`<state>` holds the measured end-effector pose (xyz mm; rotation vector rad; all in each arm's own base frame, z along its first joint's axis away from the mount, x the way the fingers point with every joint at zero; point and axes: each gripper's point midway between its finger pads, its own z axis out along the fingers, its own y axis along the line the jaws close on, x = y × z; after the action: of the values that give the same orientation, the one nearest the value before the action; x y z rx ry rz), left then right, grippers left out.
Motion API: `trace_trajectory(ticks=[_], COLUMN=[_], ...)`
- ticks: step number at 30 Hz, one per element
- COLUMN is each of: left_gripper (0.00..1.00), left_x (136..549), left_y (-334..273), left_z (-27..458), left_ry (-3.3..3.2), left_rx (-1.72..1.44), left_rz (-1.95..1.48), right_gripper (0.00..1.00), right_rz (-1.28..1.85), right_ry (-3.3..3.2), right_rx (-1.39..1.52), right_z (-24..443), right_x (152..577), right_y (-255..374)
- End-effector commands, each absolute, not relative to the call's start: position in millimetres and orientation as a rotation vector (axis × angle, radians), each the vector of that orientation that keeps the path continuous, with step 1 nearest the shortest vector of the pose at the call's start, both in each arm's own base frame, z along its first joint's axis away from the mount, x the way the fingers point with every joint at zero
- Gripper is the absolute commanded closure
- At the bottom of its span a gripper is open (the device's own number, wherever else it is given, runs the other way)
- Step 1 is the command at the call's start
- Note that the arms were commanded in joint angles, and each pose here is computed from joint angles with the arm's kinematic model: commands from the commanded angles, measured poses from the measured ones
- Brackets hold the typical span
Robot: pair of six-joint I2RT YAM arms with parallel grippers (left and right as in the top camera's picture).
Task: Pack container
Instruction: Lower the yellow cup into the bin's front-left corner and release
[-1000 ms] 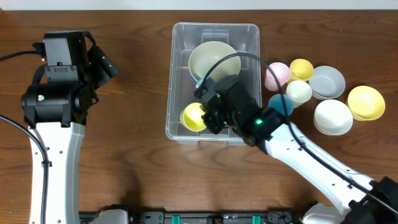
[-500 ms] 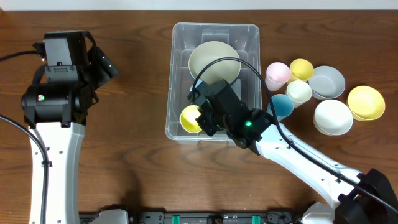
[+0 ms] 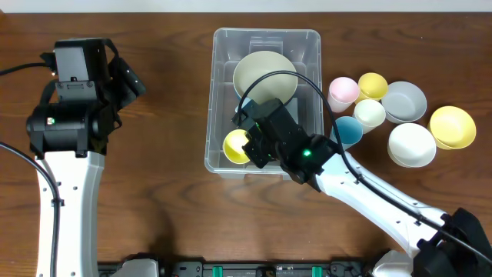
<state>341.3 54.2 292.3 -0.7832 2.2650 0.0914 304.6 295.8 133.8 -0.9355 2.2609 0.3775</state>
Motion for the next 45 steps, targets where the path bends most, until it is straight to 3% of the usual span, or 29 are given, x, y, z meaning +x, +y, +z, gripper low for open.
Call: trace_trajectory(ticks=[1,27,30,34,36,45], left_gripper=[0.02,0.02,0.02,0.02,0.02,0.02], left_x=[341.9,341.9,341.9,341.9,341.9,342.0], left_y=[58.0,58.0,58.0,58.0,58.0,58.0], left_z=[295.5,295.5,295.5,295.5,295.5,295.5], left_ry=[2.253,2.253,2.253,2.253,2.253,2.252], left_rx=[-0.794,-0.794,-0.794,-0.794,-0.794,-0.794], left_rz=[0.109,0.109,0.109,0.109,0.109,0.108], right_gripper=[0.99,0.96,0.84,0.56,0.48,0.39], right_rz=[0.384,0.366,0.366,0.367,0.367,0.396], right_ry=[2.268,2.314,2.314,2.315,2.314,2.256], right_rx=[-0.937,-0.954,-0.955,-0.956,-0.955,-0.913], right_z=[130.5,90.4,90.4,90.3,90.5,121.3], right_x=[306.4,316.2,316.1,315.9,316.0,320.7], right_y=[302.9,312.4,312.4,312.4,312.5,314.9])
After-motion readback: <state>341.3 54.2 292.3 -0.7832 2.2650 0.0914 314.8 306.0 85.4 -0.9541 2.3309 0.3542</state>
